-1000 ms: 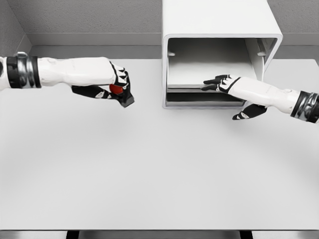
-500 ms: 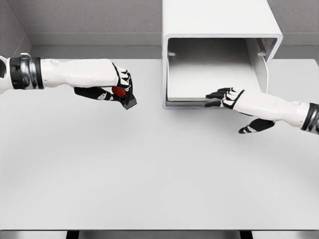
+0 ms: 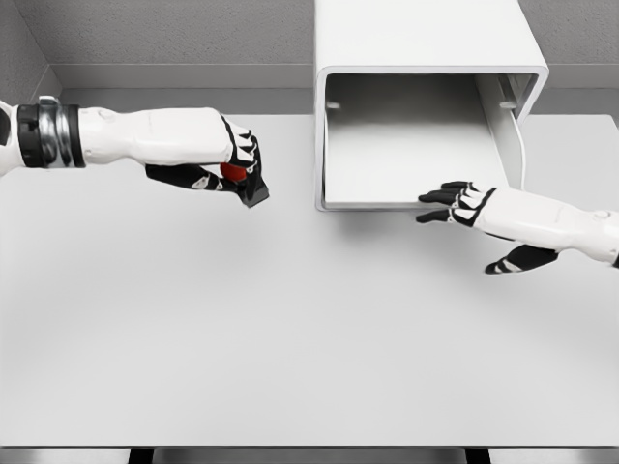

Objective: Slide open multi-storey tabletop storage cabinets and put open load switch and slide close multi-storey tabletop storage cabinets

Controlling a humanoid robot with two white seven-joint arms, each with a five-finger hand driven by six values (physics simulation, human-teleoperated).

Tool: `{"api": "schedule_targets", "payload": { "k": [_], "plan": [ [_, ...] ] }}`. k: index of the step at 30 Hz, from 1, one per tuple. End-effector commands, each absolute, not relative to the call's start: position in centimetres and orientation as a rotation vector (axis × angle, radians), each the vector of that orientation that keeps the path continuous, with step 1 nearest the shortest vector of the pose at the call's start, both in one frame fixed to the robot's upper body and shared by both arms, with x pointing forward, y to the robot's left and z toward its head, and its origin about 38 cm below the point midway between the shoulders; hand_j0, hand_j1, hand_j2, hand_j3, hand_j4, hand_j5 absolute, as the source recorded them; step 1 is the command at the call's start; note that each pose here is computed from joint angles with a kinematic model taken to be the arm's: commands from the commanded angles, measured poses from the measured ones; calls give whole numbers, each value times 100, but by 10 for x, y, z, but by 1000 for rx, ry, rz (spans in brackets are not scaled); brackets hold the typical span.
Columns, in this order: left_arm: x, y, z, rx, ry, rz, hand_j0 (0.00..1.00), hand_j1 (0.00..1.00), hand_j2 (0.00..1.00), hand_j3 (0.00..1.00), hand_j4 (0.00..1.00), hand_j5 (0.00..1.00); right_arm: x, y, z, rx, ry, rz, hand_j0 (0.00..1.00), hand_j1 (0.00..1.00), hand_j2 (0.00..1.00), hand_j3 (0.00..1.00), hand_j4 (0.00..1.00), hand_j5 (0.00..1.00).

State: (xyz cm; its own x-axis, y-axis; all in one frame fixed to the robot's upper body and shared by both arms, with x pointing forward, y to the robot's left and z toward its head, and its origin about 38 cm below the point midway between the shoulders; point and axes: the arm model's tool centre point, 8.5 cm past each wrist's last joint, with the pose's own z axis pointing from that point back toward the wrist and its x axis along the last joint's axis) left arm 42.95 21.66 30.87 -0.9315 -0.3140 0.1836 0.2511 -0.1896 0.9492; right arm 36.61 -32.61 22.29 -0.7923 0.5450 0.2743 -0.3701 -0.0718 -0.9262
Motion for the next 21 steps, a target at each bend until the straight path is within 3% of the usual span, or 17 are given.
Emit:
{"api": "schedule_targets", "payload": {
  "k": [1,21],
  "plan": [
    [429,215,311,67,-1728,-2169,42,42,42,42,42,42,364,-331,229,-210,-1593,1921,100,100,100,100,100,100],
    [433,169,360,102,-1864,-2250,42,42,42,42,42,42,358,-345,243,-243,-1615,1881,100,100,100,100,100,100]
  ]
}}
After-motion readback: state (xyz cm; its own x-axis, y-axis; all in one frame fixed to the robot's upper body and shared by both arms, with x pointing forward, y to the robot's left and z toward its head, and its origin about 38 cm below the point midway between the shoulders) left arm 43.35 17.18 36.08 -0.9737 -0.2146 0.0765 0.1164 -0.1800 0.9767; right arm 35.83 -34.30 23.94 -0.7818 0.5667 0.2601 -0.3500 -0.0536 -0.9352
